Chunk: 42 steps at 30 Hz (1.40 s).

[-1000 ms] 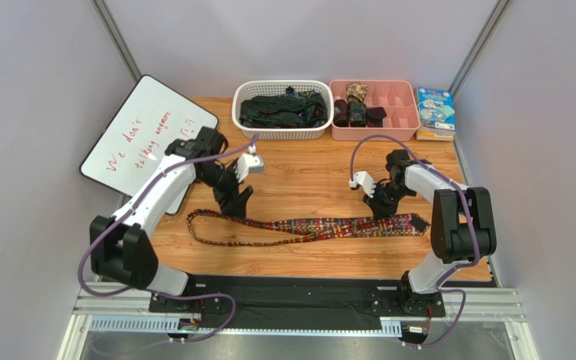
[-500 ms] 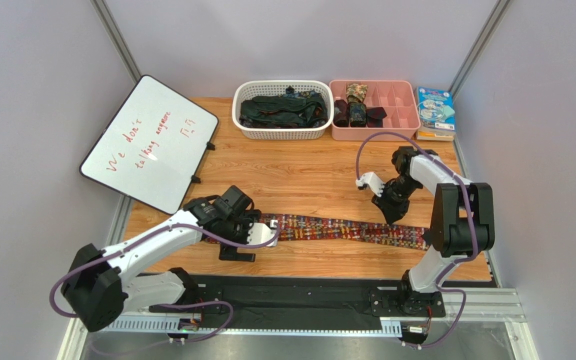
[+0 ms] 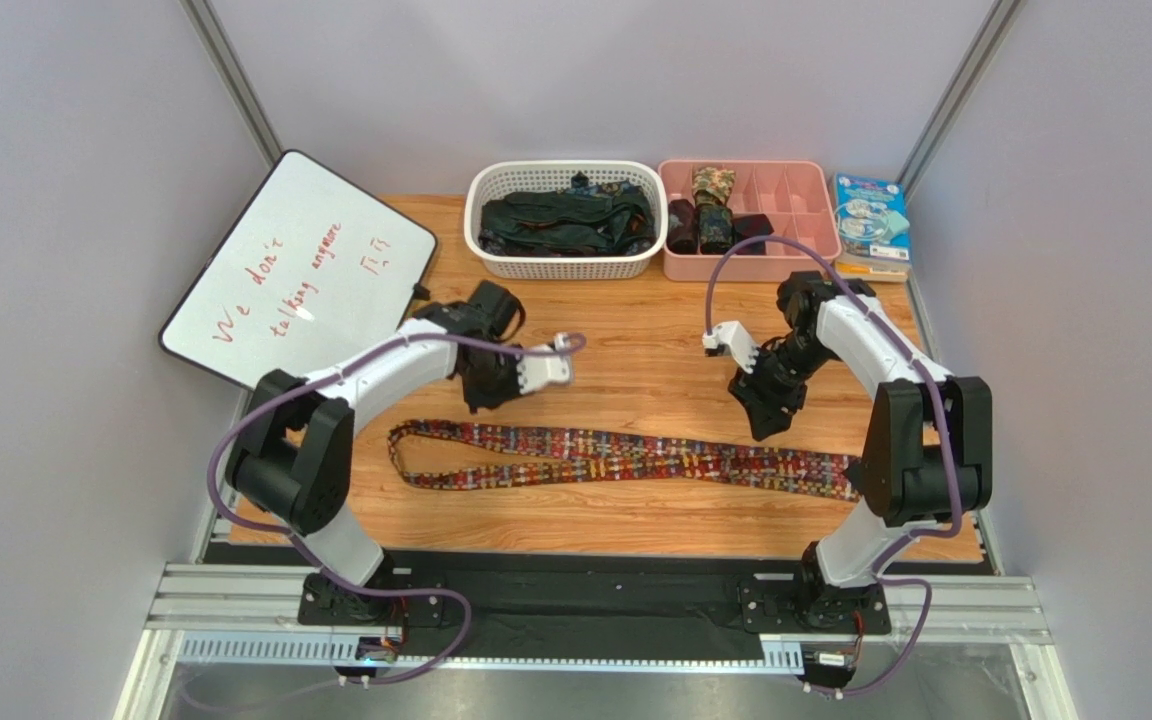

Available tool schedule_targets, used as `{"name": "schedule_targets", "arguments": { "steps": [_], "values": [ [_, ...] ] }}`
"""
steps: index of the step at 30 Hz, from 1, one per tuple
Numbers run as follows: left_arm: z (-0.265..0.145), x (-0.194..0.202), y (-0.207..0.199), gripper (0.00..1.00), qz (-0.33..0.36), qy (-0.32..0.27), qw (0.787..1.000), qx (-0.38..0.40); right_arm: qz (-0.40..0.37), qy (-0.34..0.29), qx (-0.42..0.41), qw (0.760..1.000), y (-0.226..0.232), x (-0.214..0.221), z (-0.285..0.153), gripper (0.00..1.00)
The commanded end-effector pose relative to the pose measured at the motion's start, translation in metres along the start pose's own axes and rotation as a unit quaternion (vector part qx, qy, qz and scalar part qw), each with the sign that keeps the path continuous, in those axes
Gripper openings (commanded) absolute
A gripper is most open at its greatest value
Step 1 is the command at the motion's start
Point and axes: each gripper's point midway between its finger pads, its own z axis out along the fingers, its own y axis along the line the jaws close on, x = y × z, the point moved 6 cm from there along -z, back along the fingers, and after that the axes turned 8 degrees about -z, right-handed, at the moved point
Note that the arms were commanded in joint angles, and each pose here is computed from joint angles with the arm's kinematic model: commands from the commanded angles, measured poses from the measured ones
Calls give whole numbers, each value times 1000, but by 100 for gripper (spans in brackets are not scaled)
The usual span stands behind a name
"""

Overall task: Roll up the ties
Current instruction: Flatten out the tie at the center of the board.

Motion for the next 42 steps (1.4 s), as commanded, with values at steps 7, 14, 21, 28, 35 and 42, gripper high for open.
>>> {"name": "schedule_targets", "arguments": {
  "steps": [7, 14, 21, 28, 35, 42],
  "values": [
    [-77, 29, -12, 58, -3, -68, 993, 98, -91, -56, 28, 994, 33, -76, 12, 66],
    [-53, 90, -49, 68, 47, 33, 993, 107, -115, -57, -18, 992, 51, -137, 56, 58],
    [-21, 106, -40, 66, 67, 67, 992, 87, -113, 15, -56, 992, 46, -133, 113, 46],
    [-31, 93, -27, 3, 38, 61, 993, 97, -133, 46, -89, 986, 50, -113, 126, 39],
    [-41, 60, 14, 0, -37, 0, 993, 113, -163, 46, -101, 980, 58, -106, 112, 41],
    [-4, 65, 40, 1, -63, 36, 990, 122, -154, 29, -62, 986, 47, -115, 82, 60]
  ]
}}
